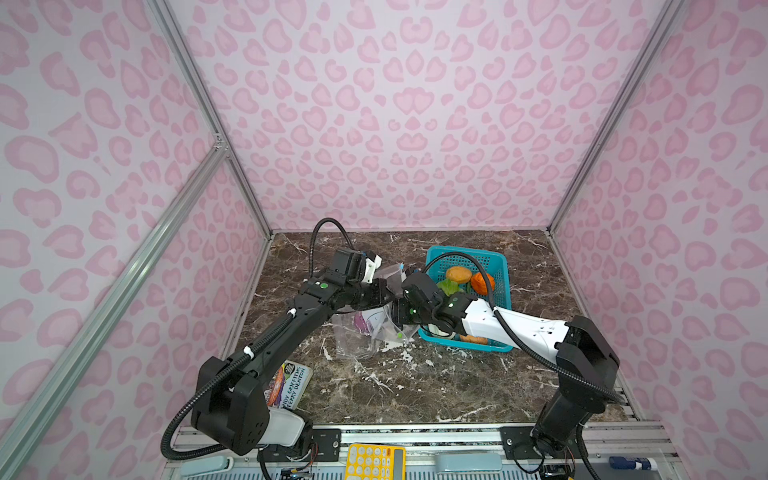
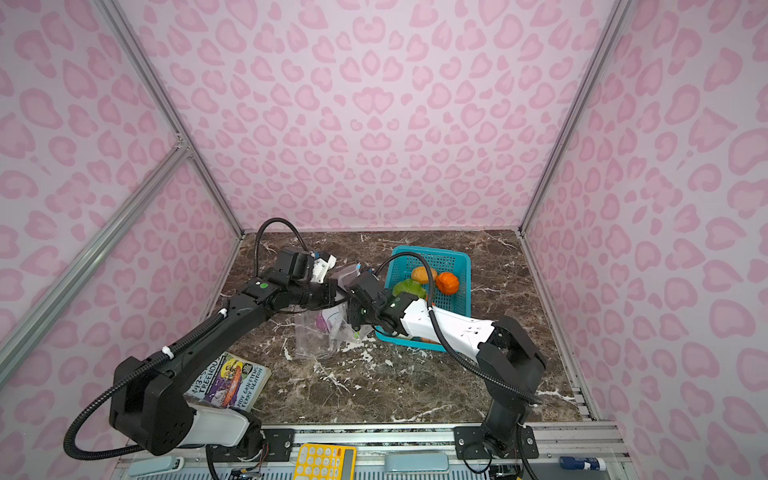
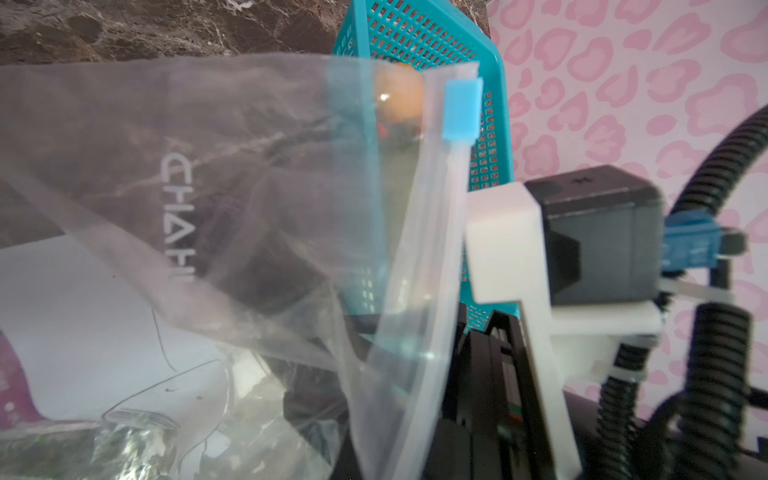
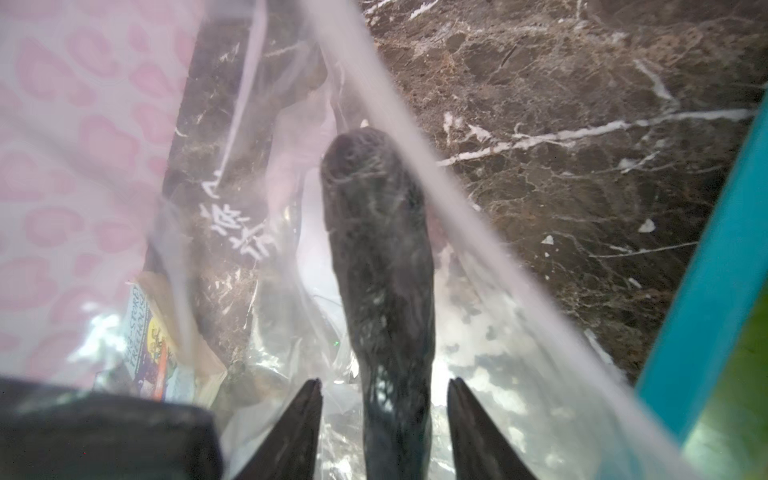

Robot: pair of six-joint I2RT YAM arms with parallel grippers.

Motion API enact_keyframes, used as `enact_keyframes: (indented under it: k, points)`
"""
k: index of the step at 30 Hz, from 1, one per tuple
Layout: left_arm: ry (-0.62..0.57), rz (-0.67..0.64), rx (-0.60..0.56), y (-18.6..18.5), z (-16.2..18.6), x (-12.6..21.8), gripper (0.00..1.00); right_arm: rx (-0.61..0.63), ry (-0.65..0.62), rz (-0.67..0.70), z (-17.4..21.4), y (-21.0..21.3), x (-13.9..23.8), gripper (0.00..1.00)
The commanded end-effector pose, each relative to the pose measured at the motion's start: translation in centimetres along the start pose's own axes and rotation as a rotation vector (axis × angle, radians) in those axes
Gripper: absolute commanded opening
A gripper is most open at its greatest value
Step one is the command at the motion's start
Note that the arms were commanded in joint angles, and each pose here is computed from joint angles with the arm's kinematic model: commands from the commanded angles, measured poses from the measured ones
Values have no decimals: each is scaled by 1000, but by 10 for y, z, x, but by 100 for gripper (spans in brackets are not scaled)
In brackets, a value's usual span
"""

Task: Place the food in the zip-top bag and seal the zipper
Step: 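Lower the eggplant into the bag and open the right gripper, then return the right gripper to the basket and reach for the carrot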

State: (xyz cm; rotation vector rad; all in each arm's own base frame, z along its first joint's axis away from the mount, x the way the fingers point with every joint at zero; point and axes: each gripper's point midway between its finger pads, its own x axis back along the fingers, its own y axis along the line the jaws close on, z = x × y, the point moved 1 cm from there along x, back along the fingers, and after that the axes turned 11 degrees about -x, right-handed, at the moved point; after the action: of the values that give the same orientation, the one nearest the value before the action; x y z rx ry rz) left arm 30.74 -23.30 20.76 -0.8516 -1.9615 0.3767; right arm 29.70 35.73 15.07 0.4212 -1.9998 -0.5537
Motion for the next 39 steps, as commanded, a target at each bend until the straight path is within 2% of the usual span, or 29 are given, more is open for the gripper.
enact_keyframes:
  k: [1,11,18,23,26,31,39]
  points:
    - [-26,6,-17,-2,-6,3,3,2,-47,-30,-7,5,5,63]
    - [-28,4,-14,-1,-7,3,3,48,-138,-34,-31,7,43,65]
    - [-29,3,-16,-1,-7,4,3,90,-162,100,-57,-40,79,66]
    - [-27,6,-15,-1,-7,3,3,154,-107,311,-63,-102,112,73]
    - [-27,9,-16,-1,-8,3,3,155,-76,408,-61,-136,130,74]
    - [-22,9,-14,-1,-7,2,3,147,-13,496,-50,-172,142,99]
    - [-21,9,-13,0,-6,2,3,130,155,496,-21,-189,117,98]
